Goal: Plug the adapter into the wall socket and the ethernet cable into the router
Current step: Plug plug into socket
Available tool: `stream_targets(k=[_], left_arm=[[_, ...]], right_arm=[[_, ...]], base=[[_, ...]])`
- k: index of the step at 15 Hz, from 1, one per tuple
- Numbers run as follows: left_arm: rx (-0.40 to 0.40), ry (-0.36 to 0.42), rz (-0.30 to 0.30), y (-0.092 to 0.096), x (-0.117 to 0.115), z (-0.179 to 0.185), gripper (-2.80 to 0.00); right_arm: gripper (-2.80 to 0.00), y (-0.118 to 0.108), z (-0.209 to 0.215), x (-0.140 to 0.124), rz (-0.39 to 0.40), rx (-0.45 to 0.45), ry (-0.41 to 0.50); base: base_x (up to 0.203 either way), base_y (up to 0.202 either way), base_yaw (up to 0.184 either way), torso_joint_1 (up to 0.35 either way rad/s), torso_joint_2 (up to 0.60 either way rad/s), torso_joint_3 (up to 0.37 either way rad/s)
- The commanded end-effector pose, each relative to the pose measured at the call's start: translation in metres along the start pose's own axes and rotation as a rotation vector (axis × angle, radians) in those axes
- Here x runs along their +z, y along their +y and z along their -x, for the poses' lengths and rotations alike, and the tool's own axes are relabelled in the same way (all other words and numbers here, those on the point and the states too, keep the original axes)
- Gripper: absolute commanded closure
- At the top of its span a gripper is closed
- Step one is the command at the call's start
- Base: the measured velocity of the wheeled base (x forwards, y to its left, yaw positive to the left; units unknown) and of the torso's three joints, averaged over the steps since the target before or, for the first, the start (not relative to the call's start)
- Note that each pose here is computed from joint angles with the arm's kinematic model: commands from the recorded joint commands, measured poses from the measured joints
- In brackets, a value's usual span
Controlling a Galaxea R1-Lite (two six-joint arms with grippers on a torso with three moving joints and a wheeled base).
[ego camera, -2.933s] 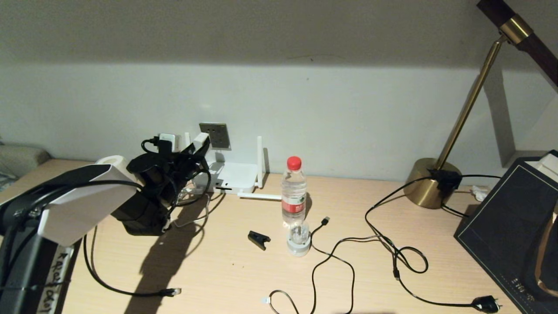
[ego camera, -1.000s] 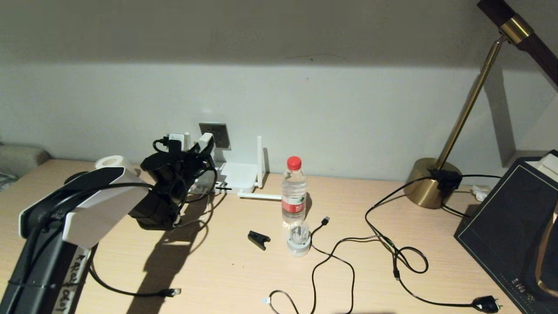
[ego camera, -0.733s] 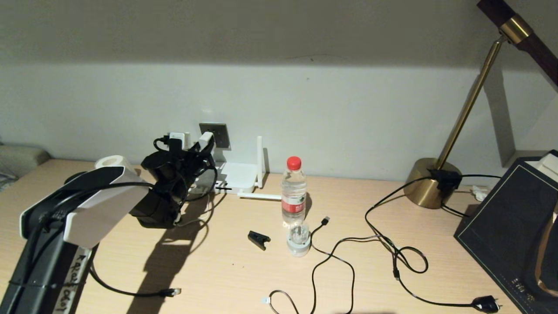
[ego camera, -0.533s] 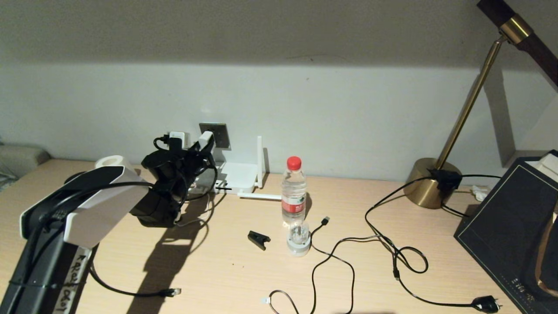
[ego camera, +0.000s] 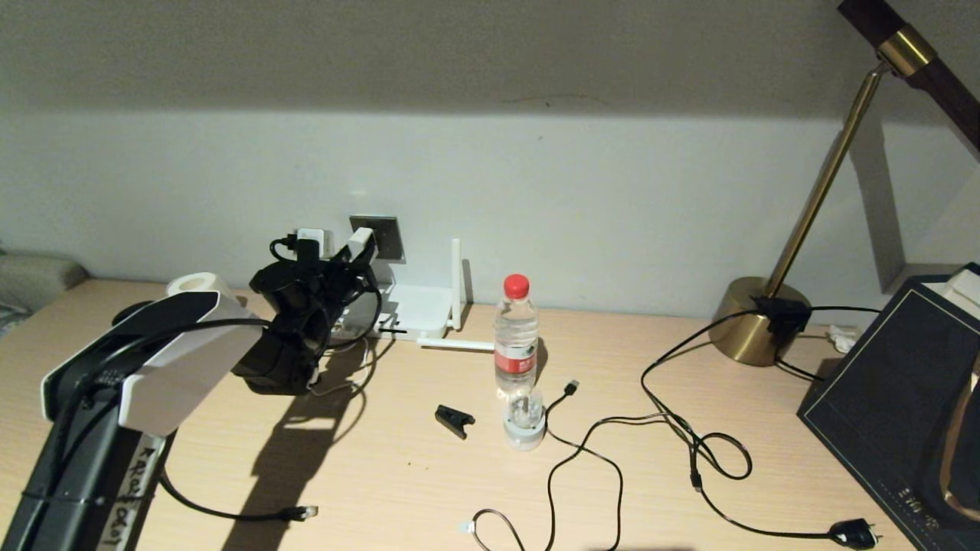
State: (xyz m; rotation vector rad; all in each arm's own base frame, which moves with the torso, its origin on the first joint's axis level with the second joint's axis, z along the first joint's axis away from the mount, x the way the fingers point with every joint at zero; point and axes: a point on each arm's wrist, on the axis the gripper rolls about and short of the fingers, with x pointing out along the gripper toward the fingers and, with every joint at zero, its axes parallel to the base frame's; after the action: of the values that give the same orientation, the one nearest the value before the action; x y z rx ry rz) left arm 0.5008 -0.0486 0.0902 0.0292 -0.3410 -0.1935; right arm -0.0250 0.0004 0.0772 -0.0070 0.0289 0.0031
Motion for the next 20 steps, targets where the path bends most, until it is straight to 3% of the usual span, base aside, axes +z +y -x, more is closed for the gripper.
stream_targets(k=[1,20], left_arm=[[-0.001,-0.013,-0.001,0.0,0.002,-0.001,0.0],[0.02,-0.02,0.013,0.0,-0.019,-0.012,0.0]], right_arm=[[0.0,0.0,0.0,0.0,0.0,0.0,0.002],[0.0,0.0,0.0,0.0,0.0,0.0,0.002]], base=[[0.0,0.0,0.0,0.0,0.0,0.0],[0.0,0.0,0.0,0.0,0.0,0.0]])
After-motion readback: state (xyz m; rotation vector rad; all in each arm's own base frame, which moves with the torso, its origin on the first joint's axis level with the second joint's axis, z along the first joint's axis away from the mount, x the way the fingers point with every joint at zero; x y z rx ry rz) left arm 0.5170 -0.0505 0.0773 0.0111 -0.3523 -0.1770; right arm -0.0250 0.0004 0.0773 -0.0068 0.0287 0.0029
